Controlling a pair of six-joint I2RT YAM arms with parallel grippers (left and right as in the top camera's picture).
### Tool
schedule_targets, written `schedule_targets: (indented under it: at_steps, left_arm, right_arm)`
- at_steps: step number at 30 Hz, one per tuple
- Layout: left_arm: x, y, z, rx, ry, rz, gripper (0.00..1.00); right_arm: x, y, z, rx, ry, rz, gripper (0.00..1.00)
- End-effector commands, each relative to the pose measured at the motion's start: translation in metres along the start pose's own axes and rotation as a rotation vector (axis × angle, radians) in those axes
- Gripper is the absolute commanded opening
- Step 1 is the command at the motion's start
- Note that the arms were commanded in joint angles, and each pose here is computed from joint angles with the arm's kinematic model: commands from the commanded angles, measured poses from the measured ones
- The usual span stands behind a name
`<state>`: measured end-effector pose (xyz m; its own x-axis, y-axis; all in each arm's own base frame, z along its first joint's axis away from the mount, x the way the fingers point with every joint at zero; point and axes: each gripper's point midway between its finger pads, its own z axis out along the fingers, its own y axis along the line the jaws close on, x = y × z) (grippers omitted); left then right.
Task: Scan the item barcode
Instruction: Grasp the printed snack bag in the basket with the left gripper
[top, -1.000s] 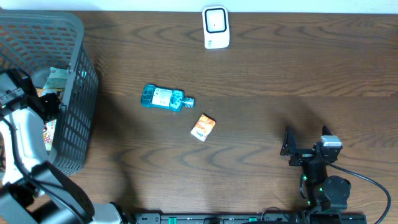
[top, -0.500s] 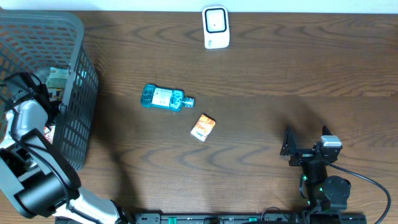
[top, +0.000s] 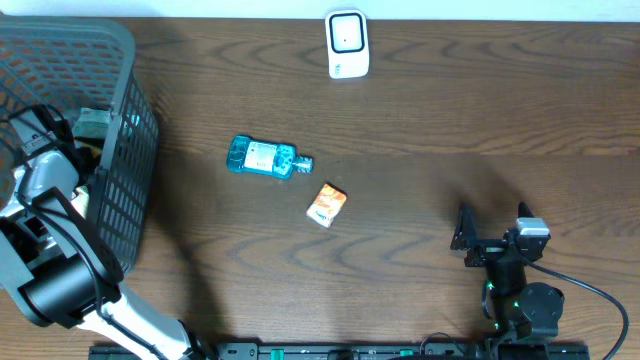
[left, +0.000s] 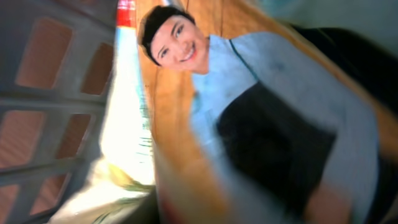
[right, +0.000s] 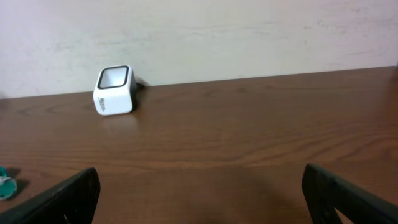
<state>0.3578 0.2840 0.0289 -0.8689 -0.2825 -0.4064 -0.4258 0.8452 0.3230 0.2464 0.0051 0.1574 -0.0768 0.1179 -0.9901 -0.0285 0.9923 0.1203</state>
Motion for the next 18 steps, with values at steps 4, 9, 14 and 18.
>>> schedule_targets:
  at_steps: [4, 9, 14, 18]
  left_arm:
    - [0.069, -0.025, 0.031, 0.073, 0.21, 0.044, 0.07]
    - [0.031, -0.003, -0.017, 0.035, 0.077, -0.059, 0.07]
    - [-0.028, 0.039, -0.121, -0.028, -0.226, -0.176, 0.07]
    - [-0.06, 0.073, -0.219, -0.09, -0.515, -0.244, 0.07]
  right_arm:
    - [0.0, -0.002, 0.0, 0.009, -0.001, -0.006, 0.99]
    - [0.0, -0.002, 0.0, 0.009, -0.001, -0.006, 0.99]
    - [0.0, -0.002, 0.0, 0.009, -0.001, -0.006, 0.99]
    - [0.0, -0.002, 0.0, 0.009, -0.002, -0.006, 0.99]
